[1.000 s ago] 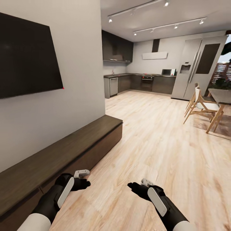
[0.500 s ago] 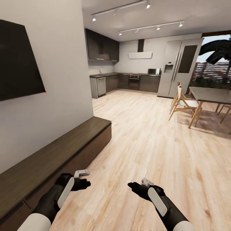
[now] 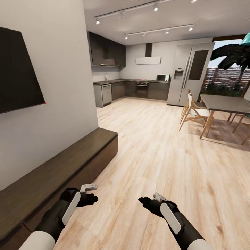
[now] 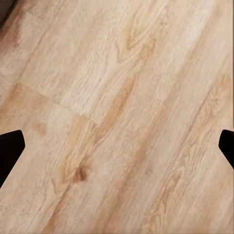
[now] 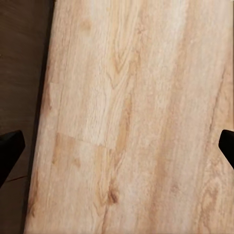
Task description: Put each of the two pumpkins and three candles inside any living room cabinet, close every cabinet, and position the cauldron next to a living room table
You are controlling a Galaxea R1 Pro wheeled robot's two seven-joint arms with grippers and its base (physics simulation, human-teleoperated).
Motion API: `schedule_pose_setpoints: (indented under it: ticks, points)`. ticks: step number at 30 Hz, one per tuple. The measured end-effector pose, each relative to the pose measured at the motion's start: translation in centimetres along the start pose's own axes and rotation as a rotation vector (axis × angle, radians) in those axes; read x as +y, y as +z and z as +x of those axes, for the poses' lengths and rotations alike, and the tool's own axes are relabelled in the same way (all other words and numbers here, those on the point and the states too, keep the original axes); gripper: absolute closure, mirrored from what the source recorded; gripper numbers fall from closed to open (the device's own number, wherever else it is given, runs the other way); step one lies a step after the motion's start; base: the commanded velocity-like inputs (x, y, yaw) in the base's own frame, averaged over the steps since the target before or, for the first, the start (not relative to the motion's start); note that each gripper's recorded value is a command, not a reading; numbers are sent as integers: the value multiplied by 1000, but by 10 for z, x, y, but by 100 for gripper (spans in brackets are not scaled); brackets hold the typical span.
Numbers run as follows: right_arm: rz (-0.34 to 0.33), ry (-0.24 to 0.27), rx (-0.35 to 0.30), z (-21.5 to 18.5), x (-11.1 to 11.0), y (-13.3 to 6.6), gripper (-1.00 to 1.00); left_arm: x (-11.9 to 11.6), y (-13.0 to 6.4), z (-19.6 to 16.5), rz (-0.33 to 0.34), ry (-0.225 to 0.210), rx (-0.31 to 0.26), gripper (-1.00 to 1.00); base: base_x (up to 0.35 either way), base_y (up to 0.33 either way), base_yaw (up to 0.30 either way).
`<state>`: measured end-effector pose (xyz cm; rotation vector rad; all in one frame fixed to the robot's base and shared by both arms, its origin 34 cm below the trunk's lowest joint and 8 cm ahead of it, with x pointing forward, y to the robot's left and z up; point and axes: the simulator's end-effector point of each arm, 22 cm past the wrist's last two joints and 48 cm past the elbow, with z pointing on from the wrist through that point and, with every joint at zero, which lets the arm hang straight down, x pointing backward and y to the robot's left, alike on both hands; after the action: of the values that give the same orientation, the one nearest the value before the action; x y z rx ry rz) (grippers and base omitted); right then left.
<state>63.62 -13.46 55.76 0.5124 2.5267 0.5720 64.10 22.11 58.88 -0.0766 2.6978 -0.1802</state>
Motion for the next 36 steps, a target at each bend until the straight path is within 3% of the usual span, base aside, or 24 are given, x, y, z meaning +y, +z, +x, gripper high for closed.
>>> schedule_pose_setpoints:
  ticks: [8, 31, 36]
  points:
    - [-16, 1, -7, -11, 10, -13, -100, -3, -15, -10, 0, 2, -4, -100, 0, 0, -248]
    - [-31, -5, -24, -18, 15, -19, -100, -4, -22, -16, -1, 5, -21, -100, 0, 0, -271]
    - [-31, -6, -26, -18, 16, -20, -100, -3, -23, -17, -6, 9, -29, -100, 185, 0, -92]
